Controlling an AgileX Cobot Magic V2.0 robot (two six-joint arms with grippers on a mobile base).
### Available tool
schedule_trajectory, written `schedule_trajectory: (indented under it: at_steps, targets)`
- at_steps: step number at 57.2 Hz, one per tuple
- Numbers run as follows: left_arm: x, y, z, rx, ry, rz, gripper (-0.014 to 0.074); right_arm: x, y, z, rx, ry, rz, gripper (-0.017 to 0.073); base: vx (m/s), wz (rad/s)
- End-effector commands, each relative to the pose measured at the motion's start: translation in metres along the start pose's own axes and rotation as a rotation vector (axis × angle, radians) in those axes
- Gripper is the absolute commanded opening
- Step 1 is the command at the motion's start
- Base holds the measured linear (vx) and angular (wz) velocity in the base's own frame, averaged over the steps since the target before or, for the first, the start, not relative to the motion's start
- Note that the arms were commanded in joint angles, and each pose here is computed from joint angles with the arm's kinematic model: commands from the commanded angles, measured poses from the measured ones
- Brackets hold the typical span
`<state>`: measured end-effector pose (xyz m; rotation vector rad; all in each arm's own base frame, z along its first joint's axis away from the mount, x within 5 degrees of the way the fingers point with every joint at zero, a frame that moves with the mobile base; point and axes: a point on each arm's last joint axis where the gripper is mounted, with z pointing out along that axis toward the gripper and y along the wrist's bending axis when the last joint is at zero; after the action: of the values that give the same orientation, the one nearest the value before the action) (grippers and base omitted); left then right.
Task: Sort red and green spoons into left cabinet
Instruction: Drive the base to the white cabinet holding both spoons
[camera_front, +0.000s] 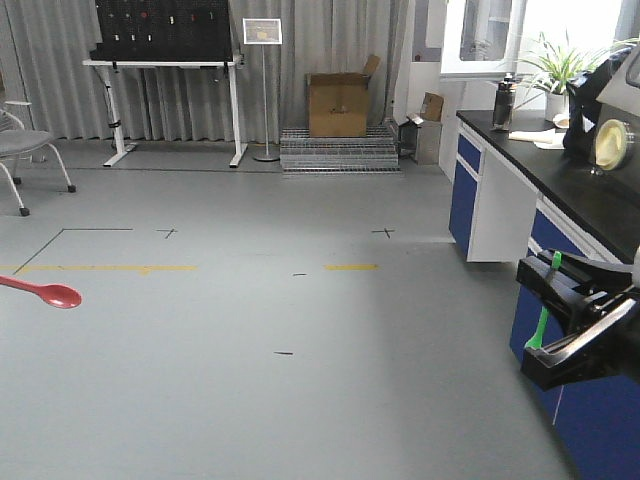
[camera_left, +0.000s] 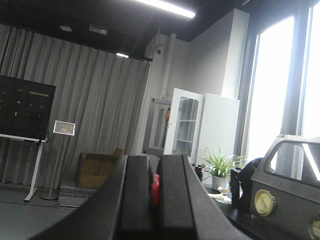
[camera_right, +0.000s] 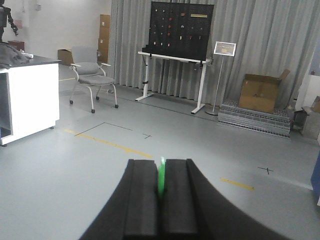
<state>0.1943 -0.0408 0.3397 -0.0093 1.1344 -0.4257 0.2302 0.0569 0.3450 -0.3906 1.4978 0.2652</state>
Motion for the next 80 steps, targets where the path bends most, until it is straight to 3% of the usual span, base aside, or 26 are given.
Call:
schedule_trajectory:
  at_steps: [1, 80]
  targets:
    - [-0.0168, -0.0058, 0.0027, 0.033, -0.106, -0.005, 0.0000, -0.0178, 0.0021, -0.0029, -0.026, -0.094, 0.000, -0.0001, 0.52, 0.00]
    - [-0.0162, -0.0057, 0.0030, 0.032, -0.103, -0.005, 0.0000, -0.0178, 0.0021, -0.0029, -0.026, -0.094, 0.000, -0.0001, 0.55, 0.02]
